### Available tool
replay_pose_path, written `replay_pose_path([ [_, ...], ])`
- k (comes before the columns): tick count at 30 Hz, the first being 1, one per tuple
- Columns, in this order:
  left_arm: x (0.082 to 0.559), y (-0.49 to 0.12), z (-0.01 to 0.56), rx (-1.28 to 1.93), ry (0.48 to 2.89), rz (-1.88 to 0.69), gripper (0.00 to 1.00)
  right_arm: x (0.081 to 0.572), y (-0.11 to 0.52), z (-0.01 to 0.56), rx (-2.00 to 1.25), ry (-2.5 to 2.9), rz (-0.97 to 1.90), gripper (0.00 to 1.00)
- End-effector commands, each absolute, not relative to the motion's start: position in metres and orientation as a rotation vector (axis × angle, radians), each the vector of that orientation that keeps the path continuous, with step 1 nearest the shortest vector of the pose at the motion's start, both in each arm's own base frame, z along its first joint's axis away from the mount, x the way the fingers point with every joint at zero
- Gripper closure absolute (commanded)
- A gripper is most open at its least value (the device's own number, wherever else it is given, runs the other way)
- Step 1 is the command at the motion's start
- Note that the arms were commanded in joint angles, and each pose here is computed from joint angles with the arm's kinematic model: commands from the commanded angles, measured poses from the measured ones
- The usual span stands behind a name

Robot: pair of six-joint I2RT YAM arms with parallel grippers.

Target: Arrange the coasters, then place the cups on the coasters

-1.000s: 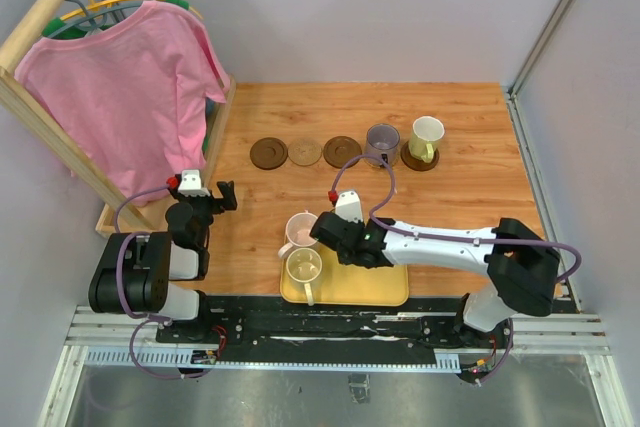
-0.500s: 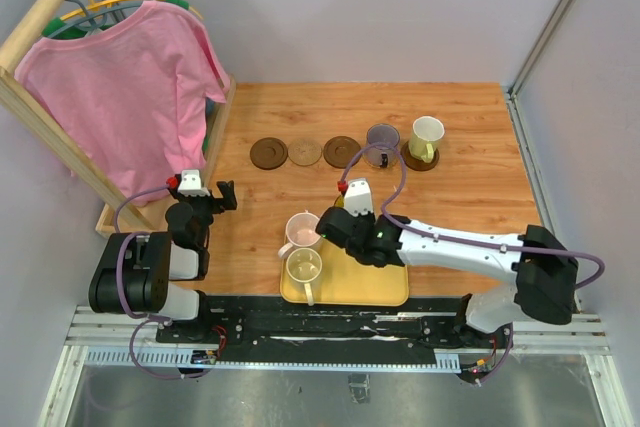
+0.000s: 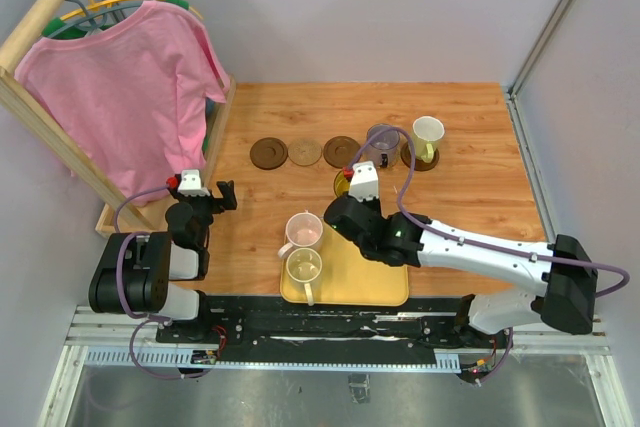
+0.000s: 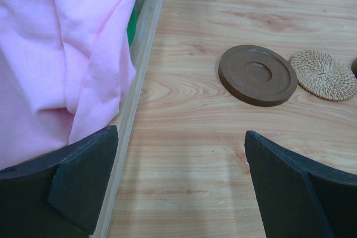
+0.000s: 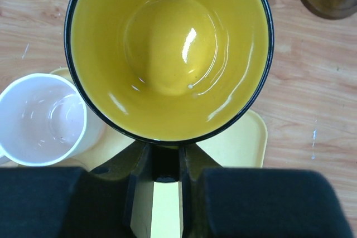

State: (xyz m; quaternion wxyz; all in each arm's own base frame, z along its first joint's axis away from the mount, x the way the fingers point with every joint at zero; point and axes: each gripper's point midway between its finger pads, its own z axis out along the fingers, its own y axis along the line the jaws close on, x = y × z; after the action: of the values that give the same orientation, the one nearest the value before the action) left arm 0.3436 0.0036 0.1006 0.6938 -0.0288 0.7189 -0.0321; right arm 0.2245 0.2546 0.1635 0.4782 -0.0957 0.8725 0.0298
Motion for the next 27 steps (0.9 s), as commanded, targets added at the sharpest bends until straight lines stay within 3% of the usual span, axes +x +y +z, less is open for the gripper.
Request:
replay_pose_path([
  [1,0.349,0.004,0.115,-0.055,1.552,-0.066,0.00,0.240,0.265,0.221,-0.164,1.955,0.126,0.99],
  [27,0.349,0.004,0.115,-0.055,1.551,-0.064,0.00,0.305,0.269,0.261,-0.145,1.820,0.116,0.99],
])
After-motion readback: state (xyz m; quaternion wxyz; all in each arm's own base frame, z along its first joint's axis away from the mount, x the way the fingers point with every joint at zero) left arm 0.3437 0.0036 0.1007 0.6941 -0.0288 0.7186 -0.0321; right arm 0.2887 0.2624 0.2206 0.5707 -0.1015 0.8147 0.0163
